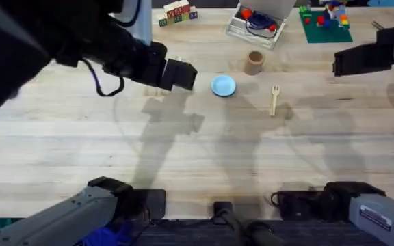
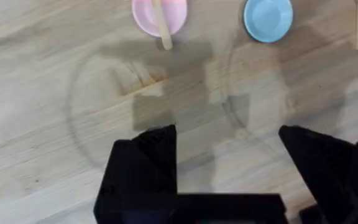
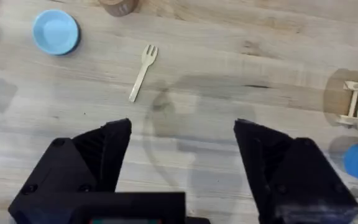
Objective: Pick up a utensil and set it on the pink plate, then put the other utensil in the container.
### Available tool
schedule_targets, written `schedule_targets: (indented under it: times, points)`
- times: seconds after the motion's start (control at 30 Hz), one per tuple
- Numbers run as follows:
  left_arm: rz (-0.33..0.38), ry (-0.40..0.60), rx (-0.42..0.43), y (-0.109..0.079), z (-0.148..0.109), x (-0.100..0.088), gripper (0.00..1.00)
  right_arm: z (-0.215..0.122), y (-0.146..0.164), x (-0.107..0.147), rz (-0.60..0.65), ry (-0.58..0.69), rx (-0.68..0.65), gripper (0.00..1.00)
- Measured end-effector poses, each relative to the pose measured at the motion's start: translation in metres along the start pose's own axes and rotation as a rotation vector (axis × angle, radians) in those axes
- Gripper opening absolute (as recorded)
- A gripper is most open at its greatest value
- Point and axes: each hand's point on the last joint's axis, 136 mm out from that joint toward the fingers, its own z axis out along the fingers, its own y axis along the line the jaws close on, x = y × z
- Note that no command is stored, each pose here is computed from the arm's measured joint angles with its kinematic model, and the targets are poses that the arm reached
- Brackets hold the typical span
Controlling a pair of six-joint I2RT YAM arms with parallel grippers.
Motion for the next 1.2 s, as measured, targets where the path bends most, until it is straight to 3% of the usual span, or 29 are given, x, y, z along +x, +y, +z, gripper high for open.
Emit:
schedule_targets:
  times: [0.27,0.43,0.6,0.73,0.8,0.97,1.2]
  points:
    - [0.000,-0.070,-0.051,0.008,-0.005,-0.013,0.994,0.000,0.000,0.000,0.000,0.000,0.000,0.995]
    - [0.144,-0.093,-0.008,0.002,0.012,-0.015,0.994,0.000,0.000,0.000,0.000,0.000,0.000,0.995]
    - [0.338,-0.108,0.154,-0.022,0.042,0.000,0.995,0.000,0.000,0.000,0.000,0.000,0.000,0.995]
    - [0.533,-0.198,0.306,-0.048,0.048,-0.001,0.995,0.000,0.000,0.000,0.000,0.000,0.000,0.995]
    - [0.592,-0.238,0.342,-0.056,0.046,-0.004,0.994,0.000,0.000,0.000,0.000,0.000,0.000,0.996]
    - [0.662,-0.277,0.340,-0.058,0.045,-0.010,0.995,0.000,0.000,0.000,0.000,0.000,0.000,0.995]
    - [0.695,-0.309,0.325,-0.058,0.044,-0.017,0.995,0.000,0.000,0.000,0.000,0.000,0.000,0.995]
